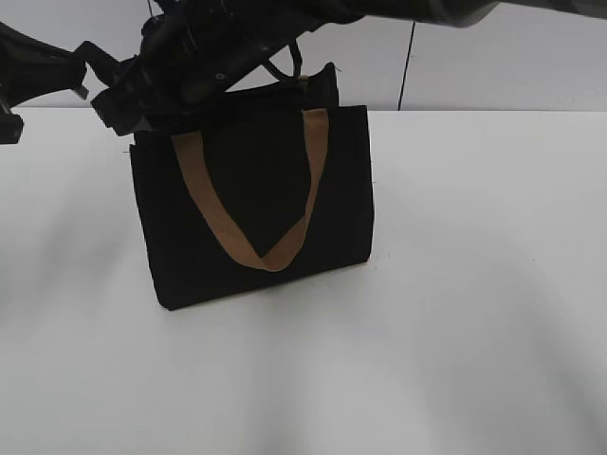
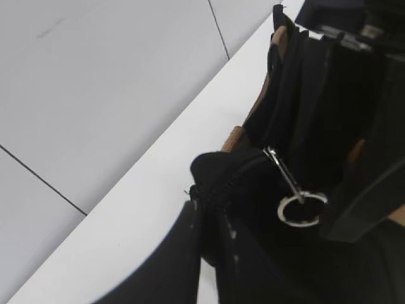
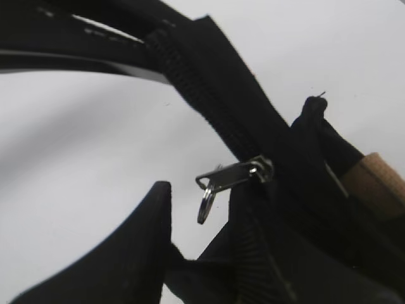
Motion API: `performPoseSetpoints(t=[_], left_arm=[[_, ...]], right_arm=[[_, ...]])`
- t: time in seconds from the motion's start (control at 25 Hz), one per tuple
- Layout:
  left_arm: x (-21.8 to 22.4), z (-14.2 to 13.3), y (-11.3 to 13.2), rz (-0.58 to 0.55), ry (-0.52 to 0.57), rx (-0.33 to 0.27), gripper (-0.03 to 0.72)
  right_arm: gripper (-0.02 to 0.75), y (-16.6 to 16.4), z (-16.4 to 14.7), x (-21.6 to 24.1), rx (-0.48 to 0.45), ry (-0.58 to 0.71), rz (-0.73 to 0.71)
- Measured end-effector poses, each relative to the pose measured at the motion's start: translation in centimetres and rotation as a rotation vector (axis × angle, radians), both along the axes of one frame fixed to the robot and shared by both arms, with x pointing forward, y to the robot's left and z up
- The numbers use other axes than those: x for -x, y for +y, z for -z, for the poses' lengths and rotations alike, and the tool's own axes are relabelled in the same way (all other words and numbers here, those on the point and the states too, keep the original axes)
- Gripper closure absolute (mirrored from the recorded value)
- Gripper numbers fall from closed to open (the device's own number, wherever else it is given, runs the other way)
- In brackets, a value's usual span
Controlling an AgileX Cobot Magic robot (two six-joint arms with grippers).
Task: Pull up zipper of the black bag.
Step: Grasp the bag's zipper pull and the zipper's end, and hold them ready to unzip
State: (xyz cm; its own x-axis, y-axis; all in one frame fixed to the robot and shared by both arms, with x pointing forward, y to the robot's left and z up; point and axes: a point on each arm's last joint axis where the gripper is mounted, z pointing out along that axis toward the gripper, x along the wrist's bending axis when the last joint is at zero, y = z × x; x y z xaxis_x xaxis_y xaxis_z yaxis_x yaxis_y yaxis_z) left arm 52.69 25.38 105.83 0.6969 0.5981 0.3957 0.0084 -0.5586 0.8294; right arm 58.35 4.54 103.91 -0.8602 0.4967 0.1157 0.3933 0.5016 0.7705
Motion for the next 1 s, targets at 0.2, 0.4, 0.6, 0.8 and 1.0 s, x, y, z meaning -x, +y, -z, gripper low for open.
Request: performPoseSetpoints(t=[0.2,0.4,0.6,0.8,1.0], left_arm=[[0.0,0.0,-0.1,0.008,0.001,0.008,0.664],[0.0,0.0,-0.1,0.008,0.001,0.008,0.664],[0.0,0.0,-0.1,0.007,0.001,0.007,0.664],[-0.1,0.2,0.3,-0.027,-0.001,-0.034,0.664],[-0.2,0.3,0.5,-0.045,0.013,-0.046,0.664]], right_arm=[[0.498,0.1,0.7,-0.2,0.003,0.02,0.012],[0.539,0.2,0.7,-0.3,-0.007,0.009,0.024],[0.748,0.2,0.6,-0.4,-0.009,0.009,0.028],[0.753,-0.6,0.4,-0.5,0.025,0.014,0.015],[0.753,-2.5,-1.0,-1.0,0.046,0.019,0.023]])
